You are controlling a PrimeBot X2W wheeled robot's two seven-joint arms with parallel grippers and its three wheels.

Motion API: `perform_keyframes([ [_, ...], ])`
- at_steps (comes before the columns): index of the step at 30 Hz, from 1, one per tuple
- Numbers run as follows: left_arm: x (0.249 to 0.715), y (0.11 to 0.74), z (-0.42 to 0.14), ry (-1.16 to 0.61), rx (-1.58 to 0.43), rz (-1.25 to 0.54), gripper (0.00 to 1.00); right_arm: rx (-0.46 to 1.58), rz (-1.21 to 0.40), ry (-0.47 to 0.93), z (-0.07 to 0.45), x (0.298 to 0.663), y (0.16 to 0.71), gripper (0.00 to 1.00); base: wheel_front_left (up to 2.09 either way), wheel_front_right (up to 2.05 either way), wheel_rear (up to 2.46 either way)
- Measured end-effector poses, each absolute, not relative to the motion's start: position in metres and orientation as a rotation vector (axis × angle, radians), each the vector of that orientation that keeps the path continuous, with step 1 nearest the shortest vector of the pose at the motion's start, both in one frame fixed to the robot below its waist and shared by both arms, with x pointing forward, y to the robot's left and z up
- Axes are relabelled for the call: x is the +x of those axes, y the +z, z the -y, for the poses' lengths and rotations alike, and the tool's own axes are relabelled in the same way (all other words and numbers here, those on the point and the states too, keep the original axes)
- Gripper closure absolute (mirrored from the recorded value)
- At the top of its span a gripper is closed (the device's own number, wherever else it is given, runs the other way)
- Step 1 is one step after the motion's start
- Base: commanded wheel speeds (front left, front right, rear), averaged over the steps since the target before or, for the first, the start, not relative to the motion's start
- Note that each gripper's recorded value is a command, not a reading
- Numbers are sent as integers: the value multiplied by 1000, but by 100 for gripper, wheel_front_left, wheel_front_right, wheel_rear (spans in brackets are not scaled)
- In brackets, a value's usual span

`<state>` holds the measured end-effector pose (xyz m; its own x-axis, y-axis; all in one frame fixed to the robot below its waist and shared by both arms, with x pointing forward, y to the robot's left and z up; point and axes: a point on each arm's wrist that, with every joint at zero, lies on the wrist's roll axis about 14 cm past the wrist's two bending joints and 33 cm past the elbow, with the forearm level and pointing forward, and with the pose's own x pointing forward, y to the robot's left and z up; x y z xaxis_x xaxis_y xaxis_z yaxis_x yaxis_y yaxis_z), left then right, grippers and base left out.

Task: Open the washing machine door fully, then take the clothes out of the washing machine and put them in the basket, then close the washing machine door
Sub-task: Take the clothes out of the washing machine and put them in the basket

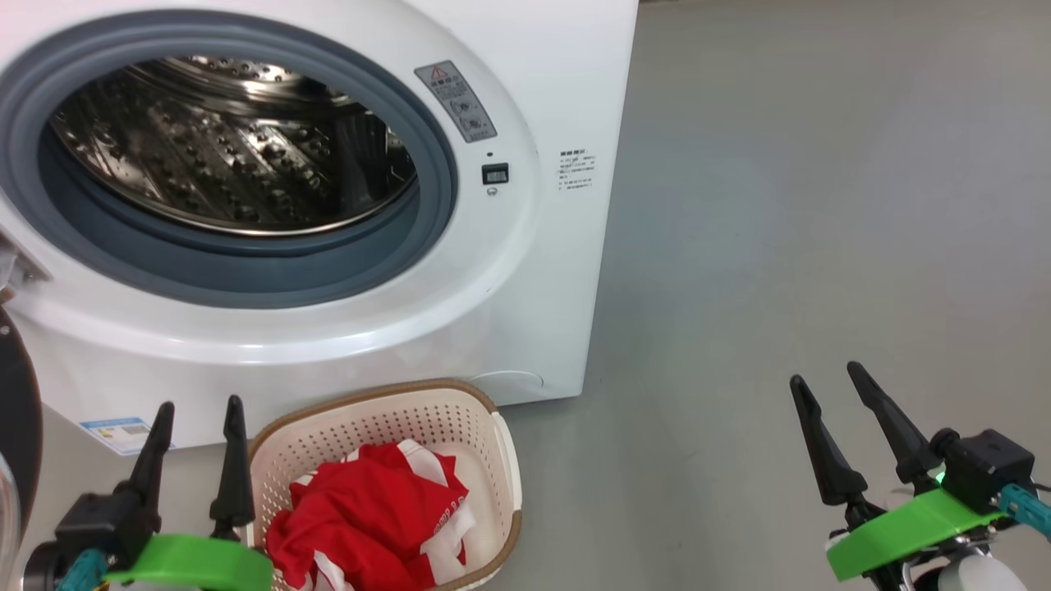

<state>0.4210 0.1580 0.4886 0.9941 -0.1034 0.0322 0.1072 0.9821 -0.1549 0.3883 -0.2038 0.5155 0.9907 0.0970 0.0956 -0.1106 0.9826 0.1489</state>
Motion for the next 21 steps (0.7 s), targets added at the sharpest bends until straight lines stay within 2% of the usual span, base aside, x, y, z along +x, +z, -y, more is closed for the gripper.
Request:
perform_keyframes([
  [21, 399, 498, -172, -64, -156, 60, 0, 155, 97, 76, 213, 379, 517, 0, 0, 0, 0],
])
